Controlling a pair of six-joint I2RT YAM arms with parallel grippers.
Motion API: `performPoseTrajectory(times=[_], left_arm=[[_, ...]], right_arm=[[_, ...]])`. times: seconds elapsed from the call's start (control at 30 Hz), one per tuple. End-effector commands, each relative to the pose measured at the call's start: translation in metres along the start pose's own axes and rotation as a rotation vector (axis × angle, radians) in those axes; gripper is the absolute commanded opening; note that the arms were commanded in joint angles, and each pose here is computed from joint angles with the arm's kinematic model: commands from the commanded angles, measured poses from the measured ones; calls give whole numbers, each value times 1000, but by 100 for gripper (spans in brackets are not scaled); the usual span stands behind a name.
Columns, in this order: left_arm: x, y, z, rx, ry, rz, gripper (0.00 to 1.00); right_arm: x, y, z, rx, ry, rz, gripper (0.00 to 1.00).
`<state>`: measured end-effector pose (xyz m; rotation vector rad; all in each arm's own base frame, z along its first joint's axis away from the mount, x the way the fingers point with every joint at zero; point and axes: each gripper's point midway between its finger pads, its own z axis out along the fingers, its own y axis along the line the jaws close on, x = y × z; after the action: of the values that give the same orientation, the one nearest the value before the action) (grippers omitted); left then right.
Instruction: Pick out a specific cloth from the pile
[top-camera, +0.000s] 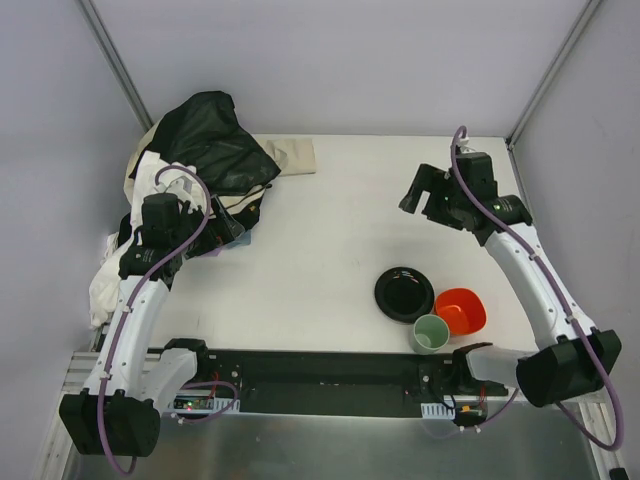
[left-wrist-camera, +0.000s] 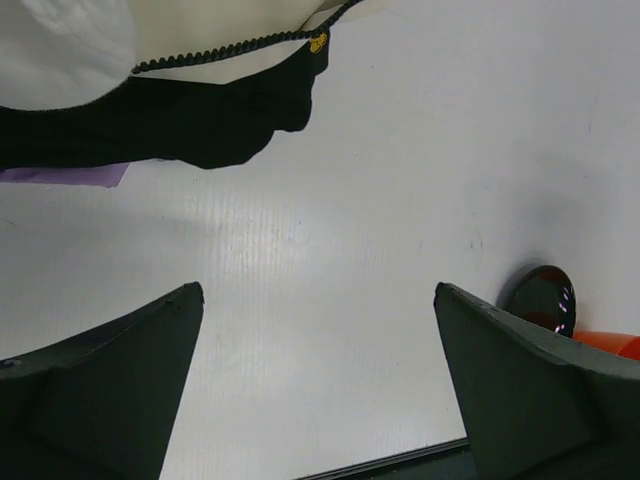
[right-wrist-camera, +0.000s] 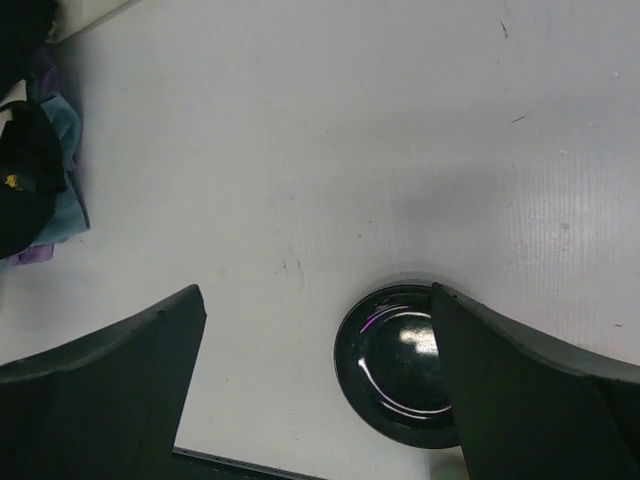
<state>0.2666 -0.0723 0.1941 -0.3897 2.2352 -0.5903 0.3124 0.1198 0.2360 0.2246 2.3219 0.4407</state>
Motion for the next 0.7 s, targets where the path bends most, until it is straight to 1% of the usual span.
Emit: performPoseTrajectory(times=[0.0,0.03,0.07,0.13,0.27,0.33,0.47,0.57,0.67], left_arm=[[-12,-3,-7,0,-37,39,99],[-12,-3,-8,3,-36,47,99],[-12,-5,-7,15,-28,57,99],[-12,-7,-5,30,-9,85,99],[-10,-9,-2,36,37,93,99],[-10,-4,1,-23,58,102,99],[2,-3,10,-130,147,202,99],[9,-8,18,-200,198,285,99],[9,-7,27,-313,214,407,99]], right_arm=[[-3,0,15,63,37,63,96],[-3,1,17,61,42,45,96],[-2,10,15,22,54,26,96],[-5,12,14,9,44,-7,96],[-3,7,19,34,58,-25,96],[0,8,21,32,73,-30,96],[11,12,27,30,107,-65,96],[18,15,31,32,127,-86,96],[23,14,36,58,136,-110,96]])
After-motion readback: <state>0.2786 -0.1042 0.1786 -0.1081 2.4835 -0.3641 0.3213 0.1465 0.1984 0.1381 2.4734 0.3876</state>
